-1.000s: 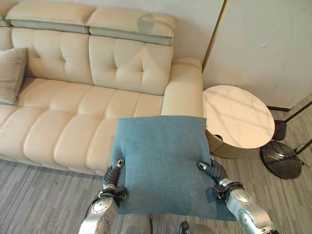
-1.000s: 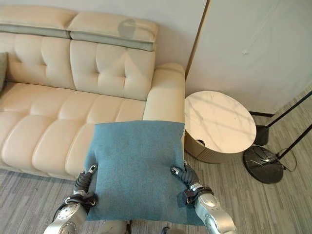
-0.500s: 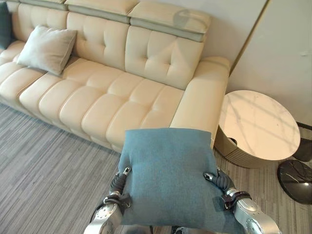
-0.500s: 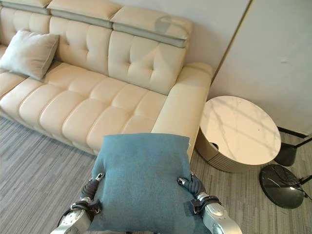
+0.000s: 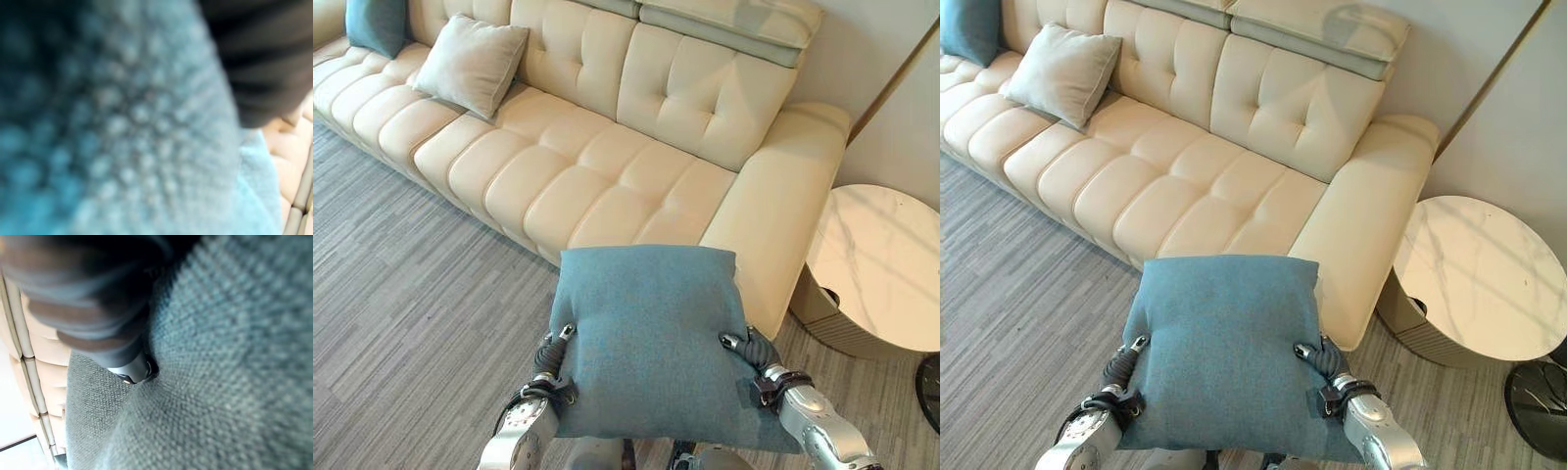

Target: Pick up all the scattered cushions and arrange them neatly on the sofa.

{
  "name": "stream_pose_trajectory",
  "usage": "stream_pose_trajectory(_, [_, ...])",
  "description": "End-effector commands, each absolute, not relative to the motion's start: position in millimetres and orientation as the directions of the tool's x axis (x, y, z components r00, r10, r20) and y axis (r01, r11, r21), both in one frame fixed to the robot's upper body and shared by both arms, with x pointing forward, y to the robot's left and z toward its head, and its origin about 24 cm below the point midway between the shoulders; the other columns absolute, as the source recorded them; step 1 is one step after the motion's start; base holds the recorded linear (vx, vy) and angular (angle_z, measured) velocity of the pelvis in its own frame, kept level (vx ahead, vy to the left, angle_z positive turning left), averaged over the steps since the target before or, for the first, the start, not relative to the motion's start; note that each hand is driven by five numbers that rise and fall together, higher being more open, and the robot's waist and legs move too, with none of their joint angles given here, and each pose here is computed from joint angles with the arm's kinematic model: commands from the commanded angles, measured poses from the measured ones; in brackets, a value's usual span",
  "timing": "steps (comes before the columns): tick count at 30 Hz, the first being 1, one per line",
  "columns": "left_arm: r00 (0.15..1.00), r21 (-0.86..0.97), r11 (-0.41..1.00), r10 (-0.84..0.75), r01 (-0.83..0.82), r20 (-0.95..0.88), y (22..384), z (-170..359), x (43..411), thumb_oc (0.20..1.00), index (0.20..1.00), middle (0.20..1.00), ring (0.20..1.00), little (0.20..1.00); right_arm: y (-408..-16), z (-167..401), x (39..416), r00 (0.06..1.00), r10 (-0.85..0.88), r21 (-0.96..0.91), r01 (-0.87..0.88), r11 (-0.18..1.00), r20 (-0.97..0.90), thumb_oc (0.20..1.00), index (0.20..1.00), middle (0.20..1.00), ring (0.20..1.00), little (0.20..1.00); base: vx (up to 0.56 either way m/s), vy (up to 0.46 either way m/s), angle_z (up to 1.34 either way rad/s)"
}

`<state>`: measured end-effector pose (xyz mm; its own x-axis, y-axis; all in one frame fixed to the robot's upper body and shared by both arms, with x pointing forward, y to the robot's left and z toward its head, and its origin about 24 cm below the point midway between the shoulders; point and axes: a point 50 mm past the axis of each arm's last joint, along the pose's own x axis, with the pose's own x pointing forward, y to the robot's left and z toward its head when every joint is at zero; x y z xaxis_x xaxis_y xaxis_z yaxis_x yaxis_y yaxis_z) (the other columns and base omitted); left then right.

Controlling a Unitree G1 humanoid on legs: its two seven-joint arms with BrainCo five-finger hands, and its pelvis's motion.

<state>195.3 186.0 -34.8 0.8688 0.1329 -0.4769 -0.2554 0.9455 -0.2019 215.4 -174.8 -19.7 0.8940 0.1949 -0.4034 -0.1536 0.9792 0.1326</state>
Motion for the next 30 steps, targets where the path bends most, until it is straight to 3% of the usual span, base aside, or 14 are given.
stream_pose_trajectory(1, [0.967,-0.307,0.945,0.036,-0.115,-0.251,161.8,7.5,222.2,0.2,0.2,0.2,0.2,0.2,-142.6,17.0,234.3,0.928,0.315,0.17,-0.284,0.944,-0.197,0.2,0.2,0.2,0.2,0.2,0.08,0.166,0.19])
stream_pose_trajectory(11, [0.978,-0.273,0.957,0.039,-0.095,-0.205,159.6,17.7,234.9,0.2,0.2,0.2,0.2,0.2,-137.0,12.7,238.4,0.939,0.279,0.182,-0.244,0.952,-0.202,0.2,0.2,0.2,0.2,0.2,0.08,0.226,0.39])
stream_pose_trajectory(22, [0.975,-0.241,0.966,0.041,-0.094,-0.219,167.7,12.7,230.7,0.2,0.2,0.2,0.2,0.2,-142.7,1.2,230.8,0.927,0.273,0.209,-0.222,0.952,-0.257,0.2,0.2,0.2,0.2,0.2,0.22,-0.052,0.4])
stream_pose_trajectory(30, [0.968,-0.294,0.948,0.049,-0.123,-0.246,165.0,6.1,222.5,0.2,0.2,0.2,0.2,0.2,-160.4,-4.4,224.2,0.929,0.234,0.178,-0.188,0.966,-0.286,0.2,0.2,0.2,0.2,0.2,0.48,-0.092,0.07])
